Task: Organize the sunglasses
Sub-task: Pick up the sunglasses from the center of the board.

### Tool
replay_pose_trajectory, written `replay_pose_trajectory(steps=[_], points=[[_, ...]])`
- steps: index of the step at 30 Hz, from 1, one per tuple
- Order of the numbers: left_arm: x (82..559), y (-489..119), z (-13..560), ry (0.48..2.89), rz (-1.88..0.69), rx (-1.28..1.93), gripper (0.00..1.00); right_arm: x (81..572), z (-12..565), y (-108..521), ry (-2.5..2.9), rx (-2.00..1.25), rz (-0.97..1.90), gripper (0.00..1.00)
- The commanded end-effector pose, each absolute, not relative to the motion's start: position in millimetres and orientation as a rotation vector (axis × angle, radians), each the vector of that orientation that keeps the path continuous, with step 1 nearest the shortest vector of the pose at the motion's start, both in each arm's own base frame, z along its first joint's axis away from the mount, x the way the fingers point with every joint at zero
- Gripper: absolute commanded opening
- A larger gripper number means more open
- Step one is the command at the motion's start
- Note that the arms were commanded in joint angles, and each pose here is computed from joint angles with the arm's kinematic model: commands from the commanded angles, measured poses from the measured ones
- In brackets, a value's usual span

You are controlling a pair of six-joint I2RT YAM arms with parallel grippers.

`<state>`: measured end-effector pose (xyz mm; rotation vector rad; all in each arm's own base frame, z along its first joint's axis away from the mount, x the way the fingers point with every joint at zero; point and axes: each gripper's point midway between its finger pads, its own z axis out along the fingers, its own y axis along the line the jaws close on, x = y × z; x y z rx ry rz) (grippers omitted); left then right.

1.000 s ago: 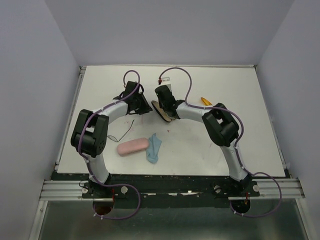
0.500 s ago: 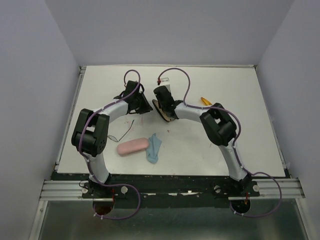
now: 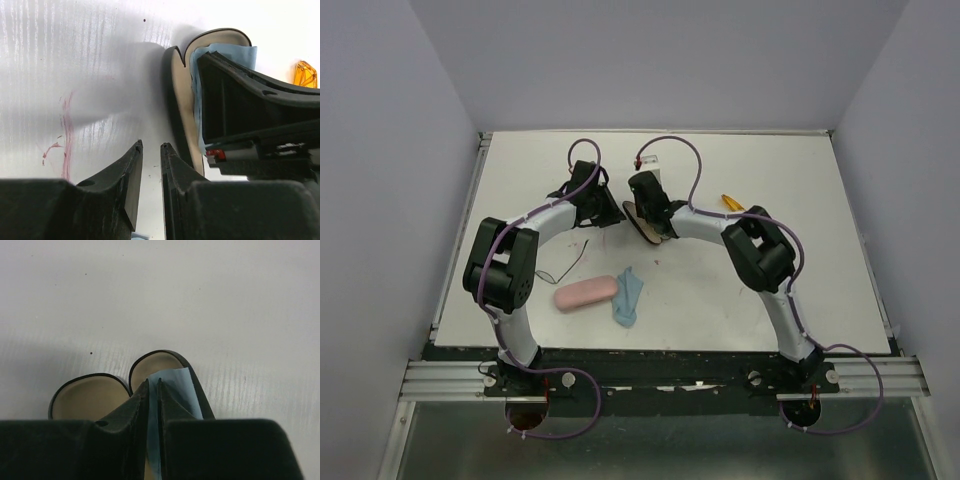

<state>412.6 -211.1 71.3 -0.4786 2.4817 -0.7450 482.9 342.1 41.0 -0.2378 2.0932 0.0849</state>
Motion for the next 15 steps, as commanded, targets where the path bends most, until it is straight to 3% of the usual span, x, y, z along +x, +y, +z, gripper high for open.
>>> replay_pose_trajectory(steps=[1, 5, 8, 15], points=[[415, -213, 87, 2.455, -0.755, -0.44, 0.31, 479, 101, 359, 2.013, -0.227, 0.228, 0.21], [408, -208, 97, 2.436, -0.748, -0.432, 0.32, 468, 156, 359, 1.939, -0.238, 0.317, 0.27], [400, -201, 108, 2.413, -0.723, -0.416, 0.34, 459, 189, 343, 1.903, -0.254, 0.337, 0.41], [368, -181, 151, 2.303, -0.697, -0.359, 0.71, 460, 220, 239, 1.945, -0.257, 0.359, 0.71]])
